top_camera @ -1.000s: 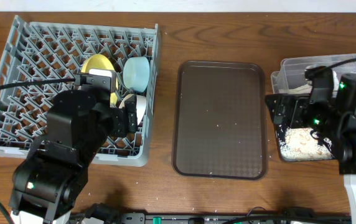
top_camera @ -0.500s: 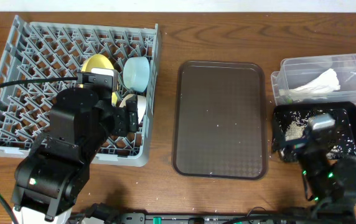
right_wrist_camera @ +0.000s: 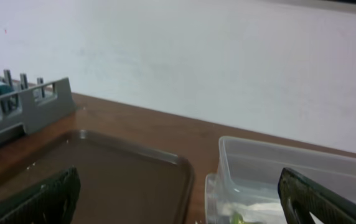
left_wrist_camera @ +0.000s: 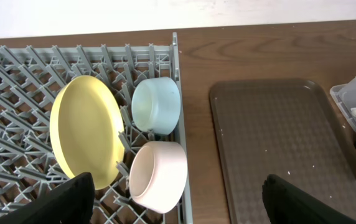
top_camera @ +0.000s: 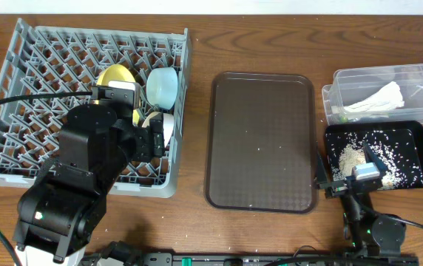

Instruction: Sort waste into correct bins and load items into the dishwasher

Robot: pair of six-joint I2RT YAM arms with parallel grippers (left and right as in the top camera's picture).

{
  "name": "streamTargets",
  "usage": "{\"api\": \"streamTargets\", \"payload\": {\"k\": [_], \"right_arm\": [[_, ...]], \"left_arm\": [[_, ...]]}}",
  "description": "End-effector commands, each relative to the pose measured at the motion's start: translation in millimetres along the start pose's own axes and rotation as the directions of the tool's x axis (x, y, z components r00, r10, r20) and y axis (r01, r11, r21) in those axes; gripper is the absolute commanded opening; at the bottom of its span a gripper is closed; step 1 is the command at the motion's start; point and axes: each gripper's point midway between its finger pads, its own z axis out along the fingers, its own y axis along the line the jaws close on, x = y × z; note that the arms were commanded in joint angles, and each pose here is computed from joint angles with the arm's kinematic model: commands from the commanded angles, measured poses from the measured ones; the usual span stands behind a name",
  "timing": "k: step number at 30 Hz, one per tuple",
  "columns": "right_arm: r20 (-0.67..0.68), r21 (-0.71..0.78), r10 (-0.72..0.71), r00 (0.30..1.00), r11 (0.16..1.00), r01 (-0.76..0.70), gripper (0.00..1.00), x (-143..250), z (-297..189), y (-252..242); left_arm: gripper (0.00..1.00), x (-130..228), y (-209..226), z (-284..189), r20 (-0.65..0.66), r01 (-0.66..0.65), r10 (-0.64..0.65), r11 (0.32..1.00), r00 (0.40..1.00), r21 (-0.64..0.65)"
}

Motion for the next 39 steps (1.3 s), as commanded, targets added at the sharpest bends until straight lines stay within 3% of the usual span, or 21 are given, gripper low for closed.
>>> {"api": "streamTargets", "payload": {"k": [1, 10, 31, 35, 39], "right_arm": [[-0.021, -0.022, -0.006, 1.000, 1.000, 0.005, 0.99, 12, 1, 5], [-0.096, -0.029, 0.009, 0.995, 1.000, -0.012, 0.99, 30, 0, 7], [-0.098, -0.029, 0.009, 0.995, 1.000, -0.012, 0.99, 31, 0, 7], [-0.098, -0.029, 0.010, 0.995, 1.000, -0.012, 0.99, 31, 0, 7], [-0.098, -0.029, 0.009, 0.995, 1.000, -0.012, 0.99, 31, 0, 7]], "left_arm": [[0.88, -1, -1, -1, 0.003, 0.015, -0.015, 1.000, 1.000, 0.005], [0.88, -1, -1, -1, 0.003, 0.015, -0.015, 1.000, 1.000, 0.005], [0.88, 11, -1, -3, -0.040, 0.008, -0.008, 1.000, 0.999, 0.006], [0.88, 12, 12, -8, 0.004, 0.040, -0.040, 0.999, 0.999, -0.025], [0.88, 5, 41, -8, 0.147, 0.166, -0.153, 0.983, 0.977, -0.078]]}}
